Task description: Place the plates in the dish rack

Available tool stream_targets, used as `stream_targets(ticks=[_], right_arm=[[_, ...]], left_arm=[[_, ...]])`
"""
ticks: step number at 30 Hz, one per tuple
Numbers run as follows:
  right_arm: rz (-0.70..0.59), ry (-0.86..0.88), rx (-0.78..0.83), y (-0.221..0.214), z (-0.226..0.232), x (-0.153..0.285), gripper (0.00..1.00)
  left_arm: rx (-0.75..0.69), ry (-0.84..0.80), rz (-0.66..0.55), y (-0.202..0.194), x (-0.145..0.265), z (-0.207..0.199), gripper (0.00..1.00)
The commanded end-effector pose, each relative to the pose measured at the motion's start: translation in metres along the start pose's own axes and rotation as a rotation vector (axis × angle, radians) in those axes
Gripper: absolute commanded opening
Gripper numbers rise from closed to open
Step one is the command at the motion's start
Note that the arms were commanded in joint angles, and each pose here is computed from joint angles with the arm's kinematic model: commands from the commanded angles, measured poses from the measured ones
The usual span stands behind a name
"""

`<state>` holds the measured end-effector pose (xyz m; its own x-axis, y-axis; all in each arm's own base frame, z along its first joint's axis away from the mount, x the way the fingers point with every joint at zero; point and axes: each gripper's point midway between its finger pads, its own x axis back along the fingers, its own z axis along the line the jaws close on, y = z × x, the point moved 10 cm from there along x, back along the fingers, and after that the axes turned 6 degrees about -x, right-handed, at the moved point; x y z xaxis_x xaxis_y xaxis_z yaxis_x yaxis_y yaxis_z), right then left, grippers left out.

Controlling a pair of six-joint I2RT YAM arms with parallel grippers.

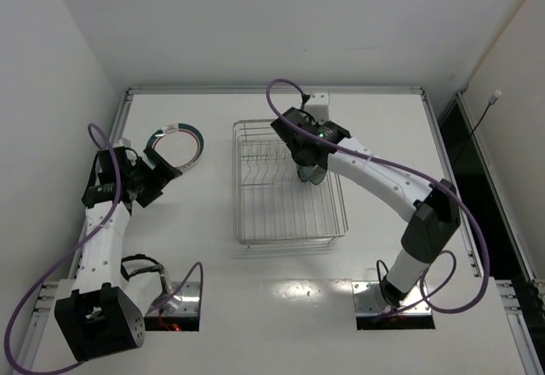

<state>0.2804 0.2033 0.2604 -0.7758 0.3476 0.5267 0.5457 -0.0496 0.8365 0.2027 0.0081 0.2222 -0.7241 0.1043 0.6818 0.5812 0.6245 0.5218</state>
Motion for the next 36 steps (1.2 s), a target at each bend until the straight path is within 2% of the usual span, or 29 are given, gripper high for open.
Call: stream_targets(ticks=[1,5,13,18,19,21,22,26,28,32,35,36], right_arm=[[-0.018,-0.006,-0.019,0.008,0.017,-0.006,0.0],[0.021,0.005,0.025,-0.004,0.032,-0.01,0.0],[0.097,0.114,0.003,-0.015,0.046,-0.012,0.0],[0.104,0.198,-0.037,-0.004,0.039,-0.001,0.13],[0.104,0.198,-0.038,-0.004,0.036,0.001,0.2],[0.095,0.22,-0.049,0.0,0.031,0.006,0.23],[0.102,0.226,-0.047,-0.002,0.028,0.008,0.29],[0.055,0.253,-0.101,0.012,0.004,0.028,0.32],[0.03,0.274,-0.135,0.014,-0.007,0.036,0.33],[-0.086,0.459,-0.239,0.025,-0.028,0.062,0.44],[-0.136,0.522,-0.294,0.03,-0.039,0.072,0.46],[-0.13,0.518,-0.288,0.027,-0.039,0.07,0.47]], left_arm=[[-0.006,-0.008,-0.035,0.007,0.002,-0.001,0.8],[0.011,-0.018,0.0,0.004,-0.003,0.0,0.8],[0.009,-0.011,-0.003,0.004,-0.007,0.003,0.8],[0.058,-0.012,0.021,0.001,-0.022,0.01,0.8],[0.068,-0.017,0.012,0.002,-0.022,0.009,0.8],[0.09,-0.013,0.004,0.005,-0.029,0.012,0.8],[0.105,-0.016,-0.001,0.007,-0.031,0.012,0.8],[0.161,-0.018,-0.018,0.02,-0.051,0.014,0.8],[0.176,-0.046,-0.063,0.034,-0.059,0.009,0.8],[0.249,-0.03,-0.067,0.047,-0.088,0.012,0.8],[0.323,0.005,-0.072,0.049,-0.109,0.02,0.79],[0.332,0.018,-0.086,0.05,-0.114,0.022,0.75]])
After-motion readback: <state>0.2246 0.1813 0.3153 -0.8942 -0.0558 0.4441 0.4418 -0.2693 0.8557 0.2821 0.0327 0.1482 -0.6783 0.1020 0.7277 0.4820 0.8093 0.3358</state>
